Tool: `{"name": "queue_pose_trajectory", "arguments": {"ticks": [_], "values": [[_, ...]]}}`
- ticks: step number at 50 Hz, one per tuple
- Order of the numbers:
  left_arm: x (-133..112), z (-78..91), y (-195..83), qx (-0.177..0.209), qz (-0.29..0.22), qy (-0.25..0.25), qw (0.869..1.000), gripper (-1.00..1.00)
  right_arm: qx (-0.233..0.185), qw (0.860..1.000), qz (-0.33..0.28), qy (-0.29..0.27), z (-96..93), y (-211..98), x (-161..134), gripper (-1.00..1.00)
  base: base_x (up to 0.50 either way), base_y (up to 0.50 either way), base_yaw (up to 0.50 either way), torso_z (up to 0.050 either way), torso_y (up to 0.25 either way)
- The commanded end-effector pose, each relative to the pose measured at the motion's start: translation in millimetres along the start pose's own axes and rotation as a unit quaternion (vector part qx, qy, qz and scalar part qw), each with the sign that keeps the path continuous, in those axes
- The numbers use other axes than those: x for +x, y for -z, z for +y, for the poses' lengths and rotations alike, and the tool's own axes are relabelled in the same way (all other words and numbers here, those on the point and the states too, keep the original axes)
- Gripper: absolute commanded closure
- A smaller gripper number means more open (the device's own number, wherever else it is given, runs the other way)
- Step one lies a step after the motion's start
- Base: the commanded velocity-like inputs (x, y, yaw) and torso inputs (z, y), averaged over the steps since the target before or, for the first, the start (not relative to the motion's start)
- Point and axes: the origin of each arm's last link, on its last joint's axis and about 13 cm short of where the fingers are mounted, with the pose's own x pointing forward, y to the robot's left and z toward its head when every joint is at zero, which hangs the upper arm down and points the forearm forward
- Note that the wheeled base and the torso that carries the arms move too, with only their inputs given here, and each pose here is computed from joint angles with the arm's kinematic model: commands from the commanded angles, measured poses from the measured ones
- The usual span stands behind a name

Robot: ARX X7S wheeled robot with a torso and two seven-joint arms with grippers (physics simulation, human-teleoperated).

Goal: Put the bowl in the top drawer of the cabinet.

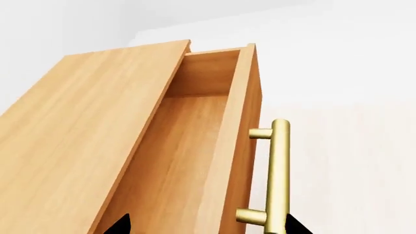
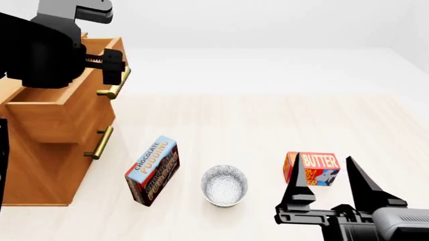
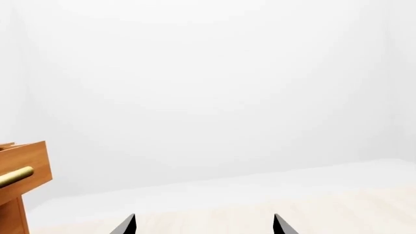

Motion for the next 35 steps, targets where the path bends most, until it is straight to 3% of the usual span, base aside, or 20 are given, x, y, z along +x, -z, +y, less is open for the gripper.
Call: {"name": "queue_pose_trajectory", "arguments": {"ticks": [1,15,35], "values": [[10.1,-3.2,11.5,0.006,0.026,0.006,1.000,-1.00,-0.001,1.000,0.000,0.001,-0.6,-1.3,-1.3,-1.00,0.00,0.00,0.00,0.000,0.000],[23.3,-12.4,24.8,0.040,0.070,0.046,0.996,-1.00,-0.003,1.000,0.005,0.002,-1.1,1.6,-0.7,-1.00,0.00,0.00,0.00,0.000,0.000],[35.9,-21.7,39.2,0.037,0.098,0.067,0.992,-1.00,-0.001,1.000,0.008,0.006,-3.2,5.1,-1.0,-1.00,0.00,0.00,0.00,0.000,0.000]]}}
